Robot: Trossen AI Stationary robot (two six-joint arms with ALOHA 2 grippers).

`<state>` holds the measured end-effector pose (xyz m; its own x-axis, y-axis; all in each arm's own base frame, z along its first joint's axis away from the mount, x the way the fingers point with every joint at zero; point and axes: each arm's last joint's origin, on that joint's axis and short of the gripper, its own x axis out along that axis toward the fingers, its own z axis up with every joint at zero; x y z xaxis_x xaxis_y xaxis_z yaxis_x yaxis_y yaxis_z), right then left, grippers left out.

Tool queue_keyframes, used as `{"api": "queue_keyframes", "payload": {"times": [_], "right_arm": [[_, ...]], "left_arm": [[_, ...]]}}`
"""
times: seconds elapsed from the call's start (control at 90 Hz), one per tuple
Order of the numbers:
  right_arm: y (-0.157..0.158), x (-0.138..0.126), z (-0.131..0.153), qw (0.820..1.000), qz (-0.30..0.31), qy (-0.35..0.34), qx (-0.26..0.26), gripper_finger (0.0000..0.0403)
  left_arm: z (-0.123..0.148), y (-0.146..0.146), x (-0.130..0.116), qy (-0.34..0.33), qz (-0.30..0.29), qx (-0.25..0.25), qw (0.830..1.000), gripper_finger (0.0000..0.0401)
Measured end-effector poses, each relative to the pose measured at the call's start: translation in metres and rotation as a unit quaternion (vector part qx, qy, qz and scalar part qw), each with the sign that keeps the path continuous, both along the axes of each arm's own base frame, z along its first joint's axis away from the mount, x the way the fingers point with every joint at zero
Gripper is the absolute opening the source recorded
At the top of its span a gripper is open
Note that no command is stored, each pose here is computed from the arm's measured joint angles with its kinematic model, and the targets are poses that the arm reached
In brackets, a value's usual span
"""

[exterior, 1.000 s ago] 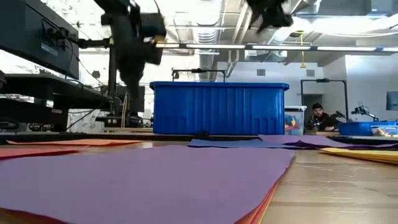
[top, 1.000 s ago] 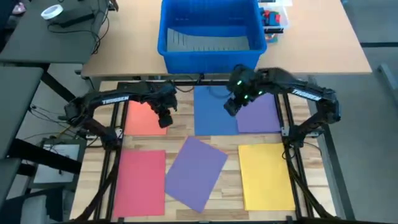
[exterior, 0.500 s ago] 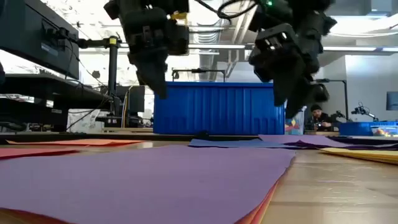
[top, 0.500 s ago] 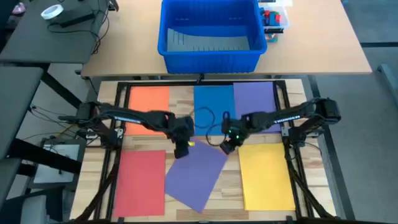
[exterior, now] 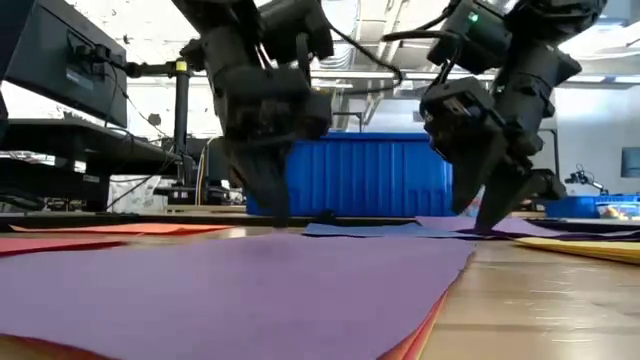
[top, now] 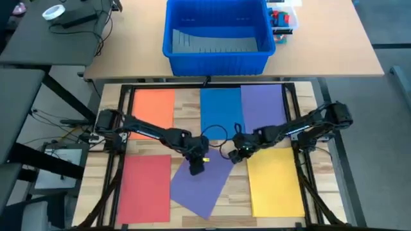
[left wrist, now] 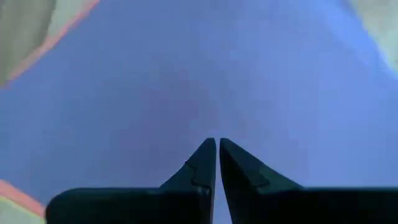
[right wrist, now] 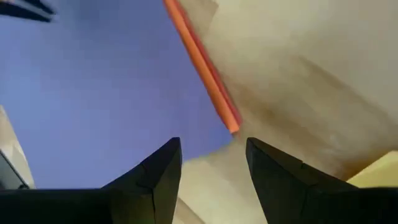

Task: Organize paper
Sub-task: Stack the purple paper on top of the other purple papers

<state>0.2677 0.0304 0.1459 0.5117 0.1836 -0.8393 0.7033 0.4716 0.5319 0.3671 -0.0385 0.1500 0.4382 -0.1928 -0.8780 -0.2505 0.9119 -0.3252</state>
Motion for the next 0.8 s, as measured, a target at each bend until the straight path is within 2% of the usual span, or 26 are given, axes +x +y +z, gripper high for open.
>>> {"api": "queue_keyframes", "payload": {"times": [0.256,0.678,0.8], "right_arm": [[0.005,0.003,-0.009,1.0,-0.002,0.007,-0.009,0.0171],[0.025,0.006,-0.015,1.0,0.001,0.012,0.024,0.0171],[0.028,0.01,-0.014,0.999,0.005,-0.013,0.03,0.0171]], "left_arm": [[-0.008,-0.001,0.003,0.0,-0.002,-0.001,1.0,0.0006],[-0.008,-0.001,0.003,0.002,0.001,0.001,1.0,0.0006],[-0.008,-0.001,0.003,0.001,0.0,0.001,1.0,0.0006]]}}
